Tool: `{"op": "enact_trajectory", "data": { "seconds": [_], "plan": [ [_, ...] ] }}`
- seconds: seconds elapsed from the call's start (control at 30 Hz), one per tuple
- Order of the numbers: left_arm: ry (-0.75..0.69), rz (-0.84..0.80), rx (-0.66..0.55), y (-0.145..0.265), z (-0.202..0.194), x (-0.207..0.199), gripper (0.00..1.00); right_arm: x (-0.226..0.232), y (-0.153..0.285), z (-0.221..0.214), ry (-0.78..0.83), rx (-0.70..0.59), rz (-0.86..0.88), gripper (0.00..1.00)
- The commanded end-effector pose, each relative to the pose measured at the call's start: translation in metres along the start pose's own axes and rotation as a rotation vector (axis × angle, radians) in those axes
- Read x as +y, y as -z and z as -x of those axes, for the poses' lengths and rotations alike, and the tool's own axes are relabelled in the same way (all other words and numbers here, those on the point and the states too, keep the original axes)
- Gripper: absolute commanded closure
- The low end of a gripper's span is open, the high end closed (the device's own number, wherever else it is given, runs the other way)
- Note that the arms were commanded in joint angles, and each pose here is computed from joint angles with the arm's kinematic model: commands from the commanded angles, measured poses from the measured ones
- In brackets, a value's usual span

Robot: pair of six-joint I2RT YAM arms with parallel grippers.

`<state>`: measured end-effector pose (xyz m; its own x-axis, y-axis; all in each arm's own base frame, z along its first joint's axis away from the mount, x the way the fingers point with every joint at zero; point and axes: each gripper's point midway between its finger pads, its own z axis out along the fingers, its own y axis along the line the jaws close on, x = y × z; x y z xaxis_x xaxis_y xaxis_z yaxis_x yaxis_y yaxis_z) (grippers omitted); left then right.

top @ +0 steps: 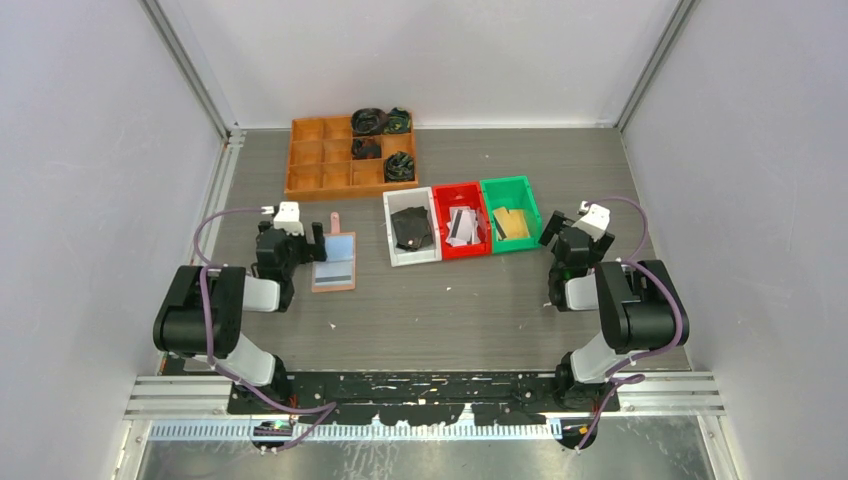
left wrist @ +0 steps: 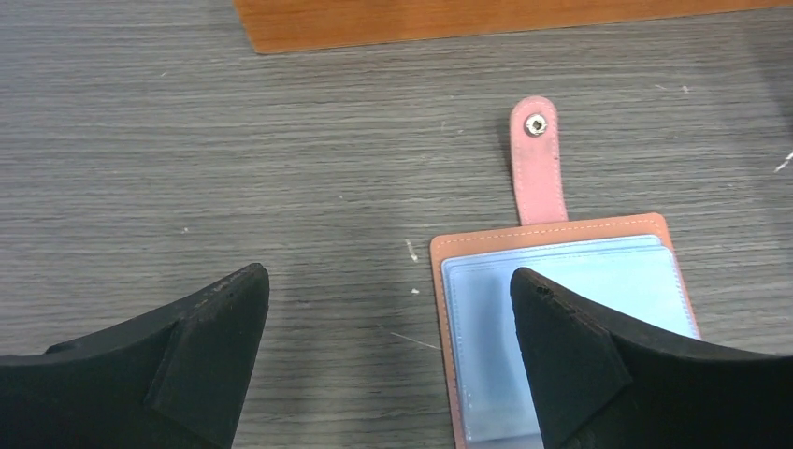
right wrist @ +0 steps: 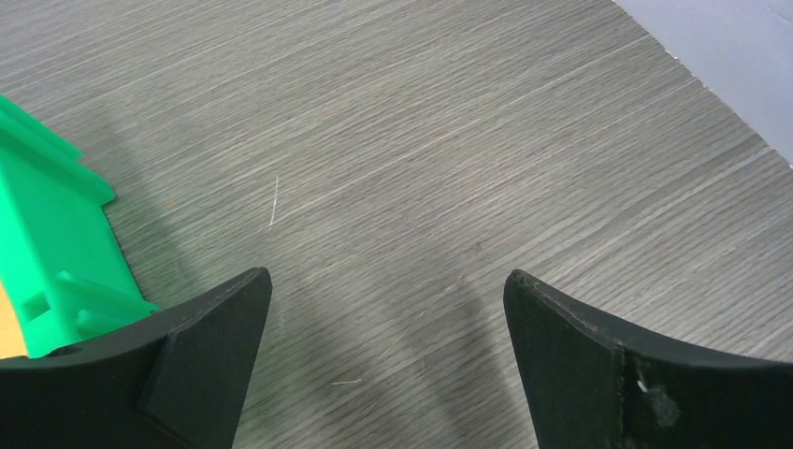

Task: Take the credit cards out of the card holder
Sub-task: Reset both arms

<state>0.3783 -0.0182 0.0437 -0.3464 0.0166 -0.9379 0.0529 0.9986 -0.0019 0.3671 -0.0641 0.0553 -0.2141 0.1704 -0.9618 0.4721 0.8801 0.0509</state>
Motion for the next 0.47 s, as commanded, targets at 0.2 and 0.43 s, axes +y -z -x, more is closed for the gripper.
{"op": "enact_trajectory", "data": {
  "seconds": [0.2, 0.43],
  "plan": [
    [-0.022, 0.065, -0.099, -0.0052, 0.0313, 0.0131, 0.0, 0.0097, -0.0029, 0.0203, -0.041, -0.056, 0.034, 0.01],
    [-0.027, 0.054, -0.095, -0.0053, 0.0312, 0.0114, 0.0, 0.0099, -0.0027, 0.0198, -0.039, -0.055, 0.035, 0.0]
  ]
}}
